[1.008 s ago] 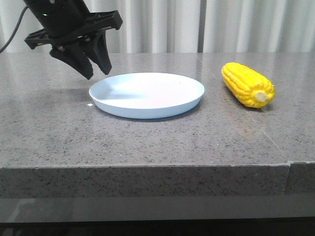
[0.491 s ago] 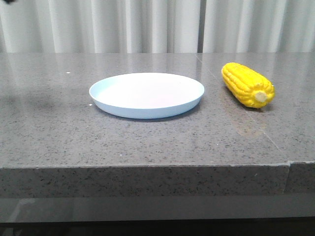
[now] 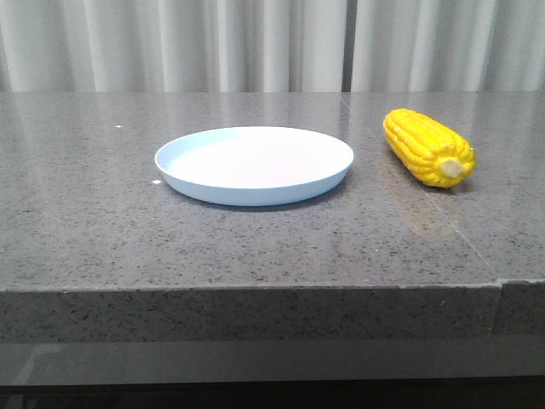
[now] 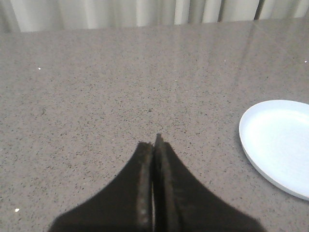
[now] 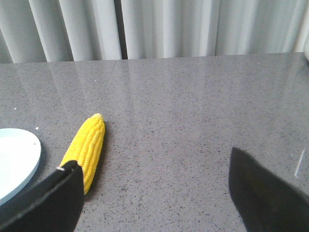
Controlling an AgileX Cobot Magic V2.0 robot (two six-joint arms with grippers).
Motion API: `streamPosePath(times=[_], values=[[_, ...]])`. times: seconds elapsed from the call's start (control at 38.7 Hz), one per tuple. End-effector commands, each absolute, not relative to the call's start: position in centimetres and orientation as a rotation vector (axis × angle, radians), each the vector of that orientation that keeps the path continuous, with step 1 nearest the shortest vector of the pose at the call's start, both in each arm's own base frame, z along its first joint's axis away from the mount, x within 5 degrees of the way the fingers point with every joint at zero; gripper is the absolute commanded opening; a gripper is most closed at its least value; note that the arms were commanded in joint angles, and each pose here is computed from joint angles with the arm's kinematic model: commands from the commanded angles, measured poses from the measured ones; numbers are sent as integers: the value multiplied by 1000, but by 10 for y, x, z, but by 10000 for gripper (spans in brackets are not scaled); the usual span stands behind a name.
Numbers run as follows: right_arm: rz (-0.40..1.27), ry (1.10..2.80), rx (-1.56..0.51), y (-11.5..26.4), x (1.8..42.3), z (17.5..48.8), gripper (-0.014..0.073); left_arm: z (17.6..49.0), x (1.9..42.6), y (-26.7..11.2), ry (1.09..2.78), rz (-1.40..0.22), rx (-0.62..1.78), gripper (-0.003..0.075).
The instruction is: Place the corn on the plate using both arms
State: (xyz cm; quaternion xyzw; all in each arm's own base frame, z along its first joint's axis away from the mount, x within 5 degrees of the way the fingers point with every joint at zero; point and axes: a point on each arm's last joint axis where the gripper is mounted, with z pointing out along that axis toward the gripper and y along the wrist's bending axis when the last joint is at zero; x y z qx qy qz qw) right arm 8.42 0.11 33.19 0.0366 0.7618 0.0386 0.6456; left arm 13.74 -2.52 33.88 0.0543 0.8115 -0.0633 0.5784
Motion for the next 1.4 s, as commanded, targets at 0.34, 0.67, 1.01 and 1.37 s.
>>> streamPosePath(times=[0.34, 0.67, 1.01, 1.37], values=[[82, 1625, 83, 0, 85, 350, 634, 319, 49, -6, 1515, -87, 144, -20], [84, 1615, 86, 0, 92, 355, 634, 321, 37, -3, 1454, -91, 136, -20], [211, 1978, 168, 5, 184, 367, 634, 321, 37, -4, 1454, -91, 136, -20], [352, 2230, 34, 56, 293, 347, 634, 321, 37, -4, 1454, -91, 136, -20]])
